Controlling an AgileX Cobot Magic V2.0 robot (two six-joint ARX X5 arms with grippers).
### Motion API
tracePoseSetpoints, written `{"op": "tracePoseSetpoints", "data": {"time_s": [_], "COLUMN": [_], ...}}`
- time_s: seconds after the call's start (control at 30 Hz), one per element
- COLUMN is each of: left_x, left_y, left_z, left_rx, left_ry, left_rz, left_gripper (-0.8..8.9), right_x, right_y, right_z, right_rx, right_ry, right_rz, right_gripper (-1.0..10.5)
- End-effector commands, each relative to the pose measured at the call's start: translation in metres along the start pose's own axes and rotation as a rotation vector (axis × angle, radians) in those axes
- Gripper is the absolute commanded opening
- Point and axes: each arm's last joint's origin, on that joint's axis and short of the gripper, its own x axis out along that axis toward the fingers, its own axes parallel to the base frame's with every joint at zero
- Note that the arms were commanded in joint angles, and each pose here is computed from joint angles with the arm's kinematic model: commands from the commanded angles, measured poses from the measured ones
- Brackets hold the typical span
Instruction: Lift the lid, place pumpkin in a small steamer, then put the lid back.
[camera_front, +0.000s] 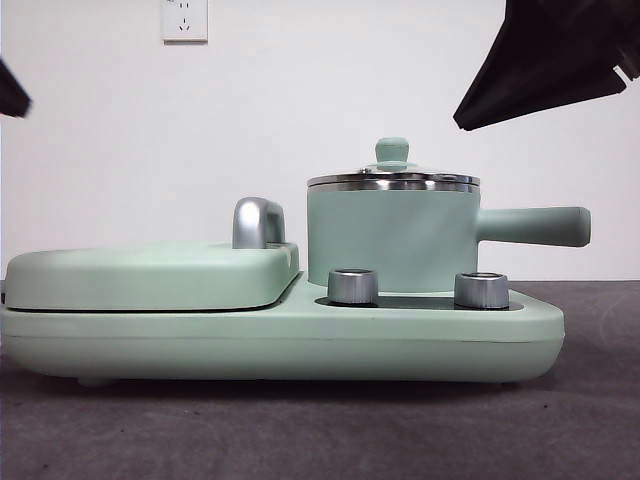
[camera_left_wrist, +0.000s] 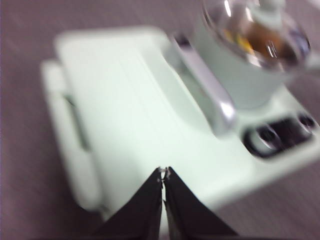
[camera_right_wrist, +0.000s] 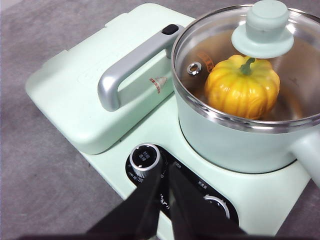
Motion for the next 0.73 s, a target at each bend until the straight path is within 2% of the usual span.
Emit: {"op": "tracePoseSetpoints", "data": {"time_s": [0.03, 0.13, 0.23, 0.4, 0.57, 0.73], "left_x": [-0.001, 0.000, 0.002, 0.010, 0.008, 0.008], "left_y": [0.011, 0.023, 0.032, 0.045, 0.051, 0.052], "left_z": [-0.019, -0.048, -0.074, -0.104, -0.107, -0.106], "left_rx": [0.027, 0.029, 0.021, -0.016, -0.037, -0.055], "left_ry": [-0.161, -0.296, -0.357, -0.371, -0.344, -0.349], "left_rz": [0.047, 0.101, 0.153, 0.241, 0.322, 0.332], "left_gripper": [0.07, 0.07, 0.07, 0.07, 0.07, 0.07], "right_x": [-0.001, -0.001, -0.001, -0.001, -0.001, -0.001], "right_y": [0.002, 0.002, 0.002, 0.002, 0.002, 0.002], "right_z": [0.006, 0.006, 0.006, 0.006, 0.006, 0.007], "right_rx": [-0.015, -0.015, -0.015, -0.015, -0.016, -0.017], "right_ry": [-0.022, -0.022, -0.022, -0.022, -0.026, -0.029], "right_rz": [0.007, 0.007, 0.007, 0.007, 0.007, 0.008], "right_gripper": [0.2, 0.2, 0.2, 0.2, 0.2, 0.2]}}
